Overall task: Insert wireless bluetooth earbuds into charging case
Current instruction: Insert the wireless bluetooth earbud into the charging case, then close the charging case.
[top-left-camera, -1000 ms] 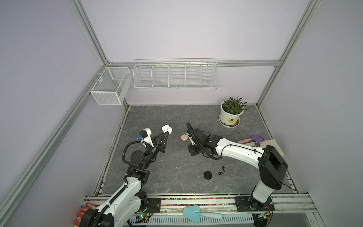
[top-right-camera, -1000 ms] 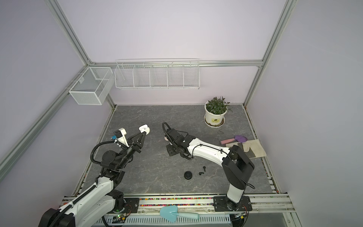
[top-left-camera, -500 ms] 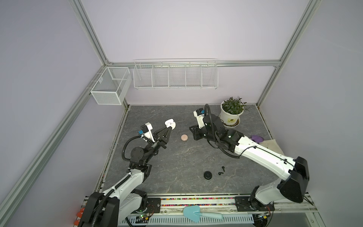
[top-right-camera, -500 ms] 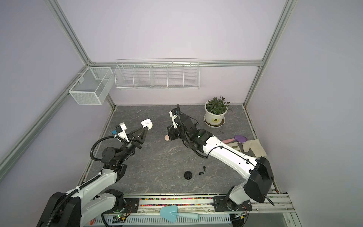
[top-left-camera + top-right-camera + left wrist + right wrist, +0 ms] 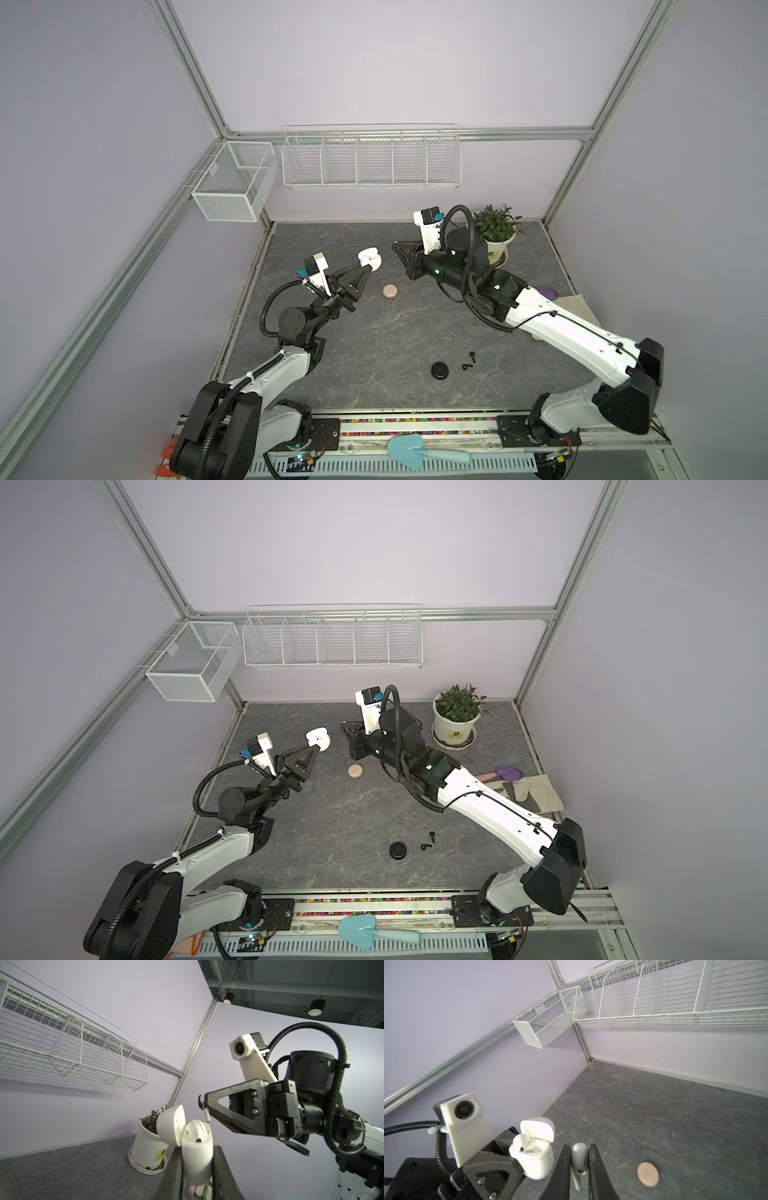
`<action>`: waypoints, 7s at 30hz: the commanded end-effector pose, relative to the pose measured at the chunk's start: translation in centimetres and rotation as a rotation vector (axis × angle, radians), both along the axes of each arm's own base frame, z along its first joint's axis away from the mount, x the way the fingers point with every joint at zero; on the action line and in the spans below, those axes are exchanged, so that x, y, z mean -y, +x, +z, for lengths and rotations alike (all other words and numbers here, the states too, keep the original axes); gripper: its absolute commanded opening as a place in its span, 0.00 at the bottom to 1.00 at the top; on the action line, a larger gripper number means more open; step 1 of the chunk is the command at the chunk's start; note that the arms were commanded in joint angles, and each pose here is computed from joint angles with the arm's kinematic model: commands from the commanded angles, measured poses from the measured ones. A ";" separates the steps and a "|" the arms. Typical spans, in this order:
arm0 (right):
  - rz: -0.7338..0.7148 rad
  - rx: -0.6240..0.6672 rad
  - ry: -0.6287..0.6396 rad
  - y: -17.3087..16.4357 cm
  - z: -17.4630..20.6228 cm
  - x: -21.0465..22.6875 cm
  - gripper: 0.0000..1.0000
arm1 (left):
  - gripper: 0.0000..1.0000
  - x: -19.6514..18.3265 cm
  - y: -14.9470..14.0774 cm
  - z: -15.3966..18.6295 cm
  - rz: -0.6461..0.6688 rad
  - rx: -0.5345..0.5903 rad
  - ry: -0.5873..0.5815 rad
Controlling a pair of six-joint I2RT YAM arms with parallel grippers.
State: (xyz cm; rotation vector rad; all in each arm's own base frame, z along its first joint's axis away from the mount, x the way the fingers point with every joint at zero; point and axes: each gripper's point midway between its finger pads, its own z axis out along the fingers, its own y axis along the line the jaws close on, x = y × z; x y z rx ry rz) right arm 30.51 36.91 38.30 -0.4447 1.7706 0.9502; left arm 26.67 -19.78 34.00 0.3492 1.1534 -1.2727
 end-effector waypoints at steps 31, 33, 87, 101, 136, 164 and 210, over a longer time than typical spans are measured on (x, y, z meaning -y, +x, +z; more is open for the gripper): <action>0.172 0.060 0.127 -2.7 3.2 -5.1 0.10 | 0.00 -0.3 -2.0 2.4 0.000 0.127 -0.021; 0.174 0.057 0.131 -2.8 3.3 -5.0 0.10 | 0.00 -0.3 -2.0 2.5 0.003 0.131 -0.020; 0.145 0.032 0.107 -3.4 1.0 -5.3 0.11 | 0.00 -0.4 -2.3 2.6 0.010 0.147 -0.015; 0.143 0.036 0.093 -3.9 0.5 -5.4 0.11 | 0.00 -0.5 -2.4 2.6 0.019 0.156 -0.012; 0.202 -0.036 0.098 -5.3 -1.0 -5.2 0.14 | 0.00 -0.7 -2.8 3.1 0.036 0.190 -0.001; 0.186 -0.031 0.042 -5.2 -1.4 -4.5 0.24 | 0.00 -0.6 -4.1 4.2 0.003 0.244 -0.004; 0.698 -0.325 -0.032 -8.0 -0.1 0.2 0.76 | 0.00 2.8 -6.2 1.4 -0.237 0.210 0.104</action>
